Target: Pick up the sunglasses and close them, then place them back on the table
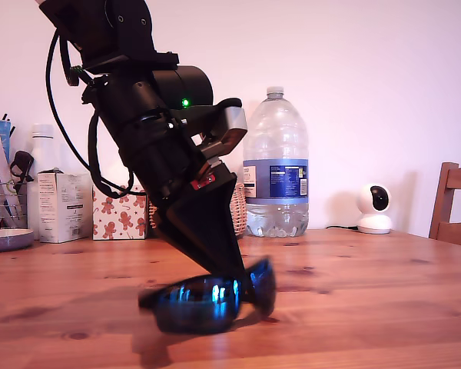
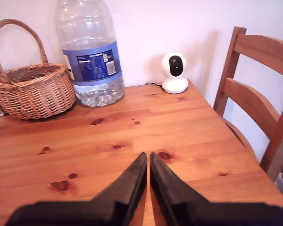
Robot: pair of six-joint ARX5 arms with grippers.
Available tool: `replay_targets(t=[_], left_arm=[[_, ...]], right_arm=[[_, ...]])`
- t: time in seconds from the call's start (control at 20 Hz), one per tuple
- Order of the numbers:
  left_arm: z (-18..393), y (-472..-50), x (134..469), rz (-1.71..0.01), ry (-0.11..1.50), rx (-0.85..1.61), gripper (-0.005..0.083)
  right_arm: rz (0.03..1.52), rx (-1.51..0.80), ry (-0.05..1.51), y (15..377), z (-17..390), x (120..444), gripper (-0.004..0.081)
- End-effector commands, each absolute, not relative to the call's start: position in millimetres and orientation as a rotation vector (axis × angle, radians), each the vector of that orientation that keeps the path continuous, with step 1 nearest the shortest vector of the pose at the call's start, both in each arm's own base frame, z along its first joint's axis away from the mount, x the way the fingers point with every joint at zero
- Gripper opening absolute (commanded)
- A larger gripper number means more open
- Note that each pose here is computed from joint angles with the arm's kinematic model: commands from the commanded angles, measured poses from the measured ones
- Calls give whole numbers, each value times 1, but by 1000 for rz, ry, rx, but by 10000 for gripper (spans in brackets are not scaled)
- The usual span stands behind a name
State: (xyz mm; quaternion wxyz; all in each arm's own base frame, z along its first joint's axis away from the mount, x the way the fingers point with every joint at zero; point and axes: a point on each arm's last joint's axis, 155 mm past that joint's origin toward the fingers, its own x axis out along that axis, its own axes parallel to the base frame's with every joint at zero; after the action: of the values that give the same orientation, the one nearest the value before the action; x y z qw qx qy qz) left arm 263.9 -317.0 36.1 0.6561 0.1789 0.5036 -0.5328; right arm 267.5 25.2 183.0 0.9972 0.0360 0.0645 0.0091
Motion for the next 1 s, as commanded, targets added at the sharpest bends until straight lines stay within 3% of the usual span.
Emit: replay_targets(t=[0.0,0.5,0.55,0.7,0.95], left_arm=[[28,-317,263,-1213,1157,422,272],[58,-322,272,-1224,1144,441,267],[63,-323,273,-1224,1144,440,237],[76,-322,276,-1218,1157,437,-31],[90,-319,273,-1255,1192,302,-19]], right_arm=[[21,77,121,26,186,268,-13],[37,82,122,29,186,268,-13],[46,82,123,31,186,268,-13],[45,82,123,30,186,268,-13],[48,122,175,31,173,266,-13]])
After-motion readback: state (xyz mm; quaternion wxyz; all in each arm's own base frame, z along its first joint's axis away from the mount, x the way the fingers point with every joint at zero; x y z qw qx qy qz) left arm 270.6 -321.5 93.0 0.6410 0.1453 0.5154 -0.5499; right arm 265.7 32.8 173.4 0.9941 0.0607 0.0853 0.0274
